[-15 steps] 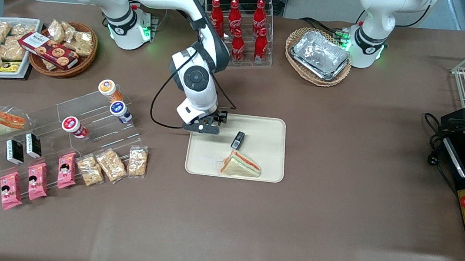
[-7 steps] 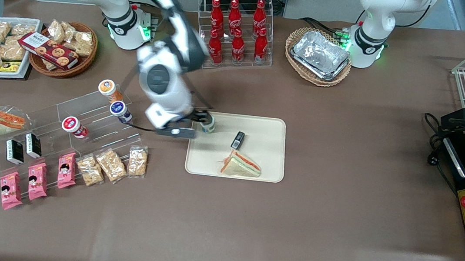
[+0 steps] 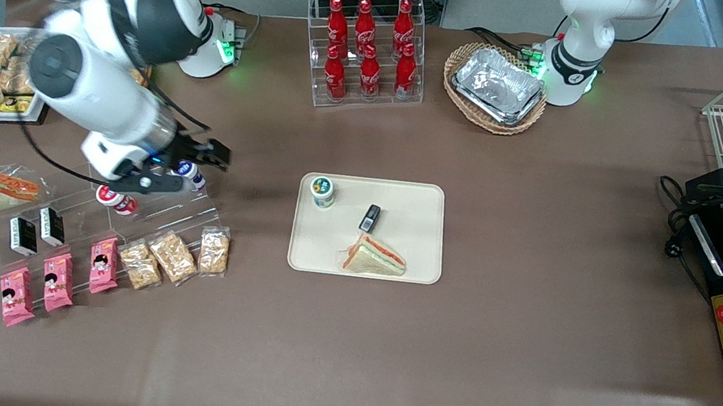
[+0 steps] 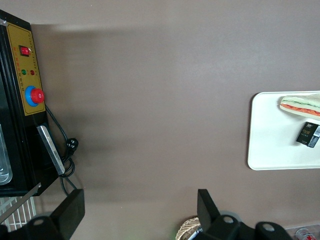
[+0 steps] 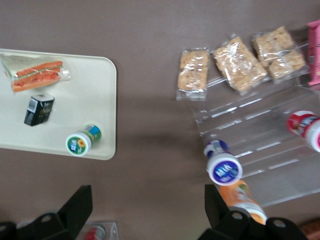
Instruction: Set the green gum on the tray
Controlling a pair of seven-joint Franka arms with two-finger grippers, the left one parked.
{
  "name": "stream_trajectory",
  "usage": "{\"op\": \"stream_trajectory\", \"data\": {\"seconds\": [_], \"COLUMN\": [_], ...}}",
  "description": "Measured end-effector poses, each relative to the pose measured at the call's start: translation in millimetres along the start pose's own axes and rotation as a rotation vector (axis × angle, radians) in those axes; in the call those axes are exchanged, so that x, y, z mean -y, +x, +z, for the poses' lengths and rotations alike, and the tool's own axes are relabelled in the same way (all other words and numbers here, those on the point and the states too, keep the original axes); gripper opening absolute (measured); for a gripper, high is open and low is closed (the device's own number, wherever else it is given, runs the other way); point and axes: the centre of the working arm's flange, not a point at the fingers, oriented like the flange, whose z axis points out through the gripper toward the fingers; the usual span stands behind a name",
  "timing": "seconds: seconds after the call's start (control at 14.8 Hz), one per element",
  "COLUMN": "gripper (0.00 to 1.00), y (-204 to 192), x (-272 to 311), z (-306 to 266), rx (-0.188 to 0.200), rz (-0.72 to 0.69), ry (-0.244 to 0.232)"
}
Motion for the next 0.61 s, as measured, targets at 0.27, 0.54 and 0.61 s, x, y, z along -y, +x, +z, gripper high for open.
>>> {"op": "stream_trajectory", "data": {"seconds": [0.27,0.54,0.61], "gripper": [1.00,1.00,1.00], "y": [-2.7,-3.5,-2.6], "x": [-46.1,-74.5,-87.5], "z": [-64.2,-93.7,-99.6], "rx": [0.006,-0.029,-0.039], "rz": [-0.018,0.016,0.030], "ry": [-0.038,-0.087,-0.086]}}
